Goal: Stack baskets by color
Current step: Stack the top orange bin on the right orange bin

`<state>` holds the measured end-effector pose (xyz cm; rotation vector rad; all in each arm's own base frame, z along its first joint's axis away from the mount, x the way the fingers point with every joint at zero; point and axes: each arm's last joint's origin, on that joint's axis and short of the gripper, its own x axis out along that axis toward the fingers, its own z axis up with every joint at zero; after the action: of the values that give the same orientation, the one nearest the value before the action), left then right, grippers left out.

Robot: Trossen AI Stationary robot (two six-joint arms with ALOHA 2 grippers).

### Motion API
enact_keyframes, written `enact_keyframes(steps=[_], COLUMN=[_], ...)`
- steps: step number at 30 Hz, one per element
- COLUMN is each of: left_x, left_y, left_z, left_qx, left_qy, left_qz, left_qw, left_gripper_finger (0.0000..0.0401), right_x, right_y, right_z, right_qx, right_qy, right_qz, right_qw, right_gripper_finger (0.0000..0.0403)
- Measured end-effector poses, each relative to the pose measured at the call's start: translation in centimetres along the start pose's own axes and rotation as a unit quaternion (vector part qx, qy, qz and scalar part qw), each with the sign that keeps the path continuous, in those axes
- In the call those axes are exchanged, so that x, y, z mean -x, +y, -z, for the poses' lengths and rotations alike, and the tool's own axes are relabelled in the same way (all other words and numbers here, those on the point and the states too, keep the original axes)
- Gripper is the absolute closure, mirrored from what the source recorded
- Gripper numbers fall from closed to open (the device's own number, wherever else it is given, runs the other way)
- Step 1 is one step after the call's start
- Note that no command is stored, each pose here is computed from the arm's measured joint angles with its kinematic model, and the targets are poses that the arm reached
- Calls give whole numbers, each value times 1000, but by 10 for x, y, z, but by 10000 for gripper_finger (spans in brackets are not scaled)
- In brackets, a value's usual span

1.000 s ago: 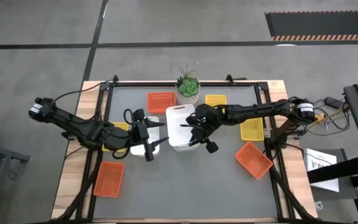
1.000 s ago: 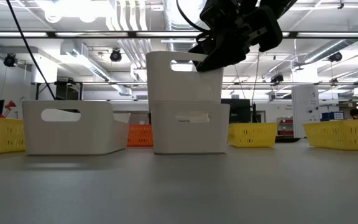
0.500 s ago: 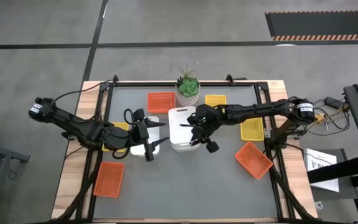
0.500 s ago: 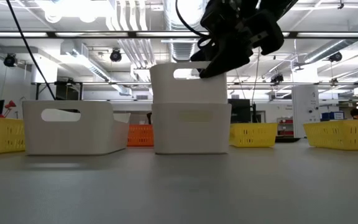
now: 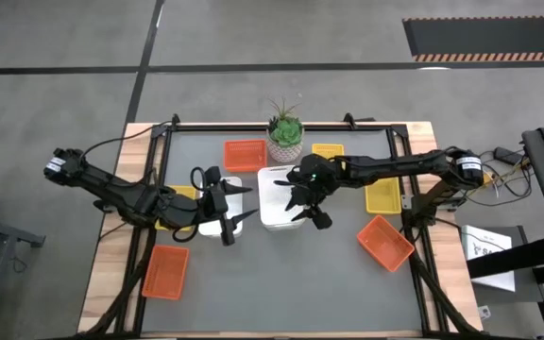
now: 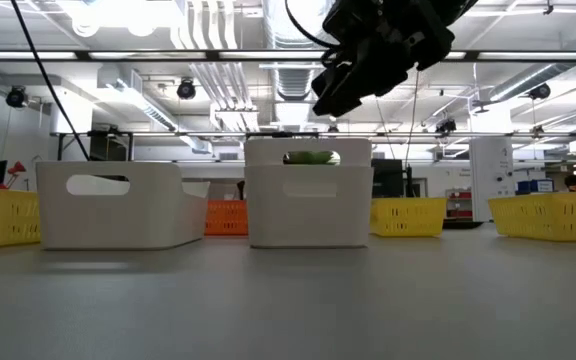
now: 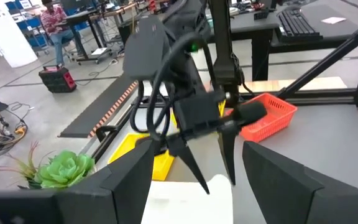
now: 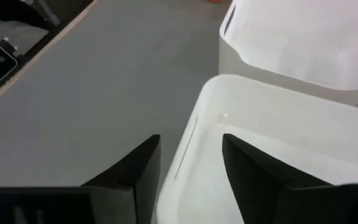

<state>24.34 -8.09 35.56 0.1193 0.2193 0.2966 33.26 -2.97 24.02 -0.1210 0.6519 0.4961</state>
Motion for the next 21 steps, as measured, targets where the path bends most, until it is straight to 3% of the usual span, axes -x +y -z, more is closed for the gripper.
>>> enact_keyframes(steps=[8, 13, 17, 21], left_x=[-4, -6, -7, -9], left_y=[-2, 1, 5, 3], left_z=[19, 31, 42, 49], left_qx=[-10, -17, -31, -41], left_qy=[21, 31, 39, 47], left_qz=[-21, -83, -153, -159], left_qw=[1000, 996, 987, 985], left_gripper_finger=[170, 170, 170, 170], right_x=[19, 29, 33, 37], right_y=[8, 22, 34, 43], right_z=[-7, 1, 11, 26], right_qx=[14, 31, 31, 25], right_qy=[-17, -32, -77, -108], right_qz=[7, 9, 31, 50], right_qw=[1000, 999, 996, 993], right_gripper_finger=[318, 381, 393, 394])
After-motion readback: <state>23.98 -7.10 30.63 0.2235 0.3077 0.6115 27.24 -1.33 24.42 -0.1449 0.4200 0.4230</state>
